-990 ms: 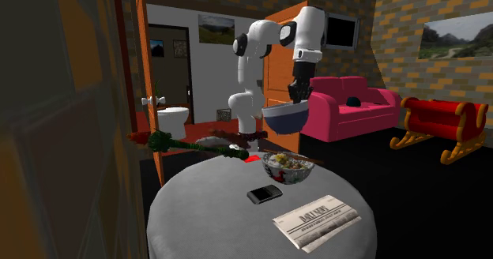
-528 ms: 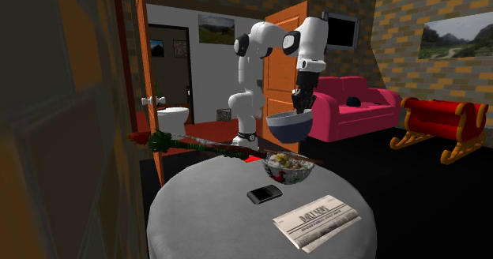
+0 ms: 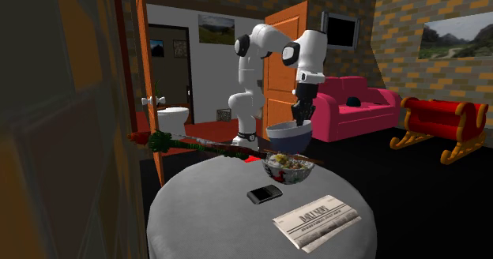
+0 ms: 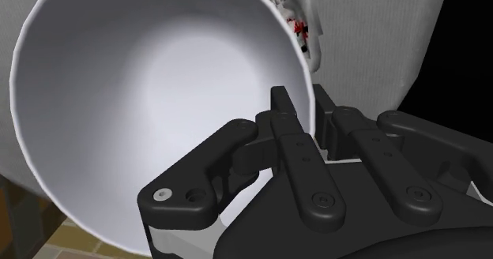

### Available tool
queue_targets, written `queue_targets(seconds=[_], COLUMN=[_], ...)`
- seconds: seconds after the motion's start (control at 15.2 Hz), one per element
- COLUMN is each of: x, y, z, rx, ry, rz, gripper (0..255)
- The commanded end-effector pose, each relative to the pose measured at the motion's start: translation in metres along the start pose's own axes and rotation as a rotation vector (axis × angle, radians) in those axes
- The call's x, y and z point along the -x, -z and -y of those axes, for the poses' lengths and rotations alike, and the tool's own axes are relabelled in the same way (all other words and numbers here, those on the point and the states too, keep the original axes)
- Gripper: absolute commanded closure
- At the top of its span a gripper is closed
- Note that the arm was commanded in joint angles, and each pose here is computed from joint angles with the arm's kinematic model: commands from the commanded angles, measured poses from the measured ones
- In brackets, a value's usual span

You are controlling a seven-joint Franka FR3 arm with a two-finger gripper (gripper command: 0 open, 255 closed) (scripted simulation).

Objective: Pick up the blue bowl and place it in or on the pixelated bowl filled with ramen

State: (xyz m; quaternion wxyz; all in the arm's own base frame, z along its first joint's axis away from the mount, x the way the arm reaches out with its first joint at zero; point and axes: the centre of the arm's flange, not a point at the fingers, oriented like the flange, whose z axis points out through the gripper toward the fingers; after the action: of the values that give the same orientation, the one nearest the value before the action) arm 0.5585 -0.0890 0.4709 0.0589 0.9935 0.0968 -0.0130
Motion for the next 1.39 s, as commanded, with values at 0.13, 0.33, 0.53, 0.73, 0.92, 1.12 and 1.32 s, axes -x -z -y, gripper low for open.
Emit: queue_targets(seconds=[0.13,0.33,0.53,0.73,0.92,1.12,1.32], x=[0.001,0.001,0.001,0.001,0.001,0.001,0.001], y=[-0.023,-0.023,-0.023,-0.023,-0.023,-0.010,0.027], z=[0.003,0.003,0.003,0.003,0.003,0.003,0.003], rx=[0.000,0.000,0.000,0.000,0.000,0.000,0.000], ry=[0.000,0.000,0.000,0.000,0.000,0.000,0.000], rz=[-0.001,-0.001,-0.001,-0.001,-0.001,-0.001,-0.001], gripper=[255,255,255,0,0,0,0])
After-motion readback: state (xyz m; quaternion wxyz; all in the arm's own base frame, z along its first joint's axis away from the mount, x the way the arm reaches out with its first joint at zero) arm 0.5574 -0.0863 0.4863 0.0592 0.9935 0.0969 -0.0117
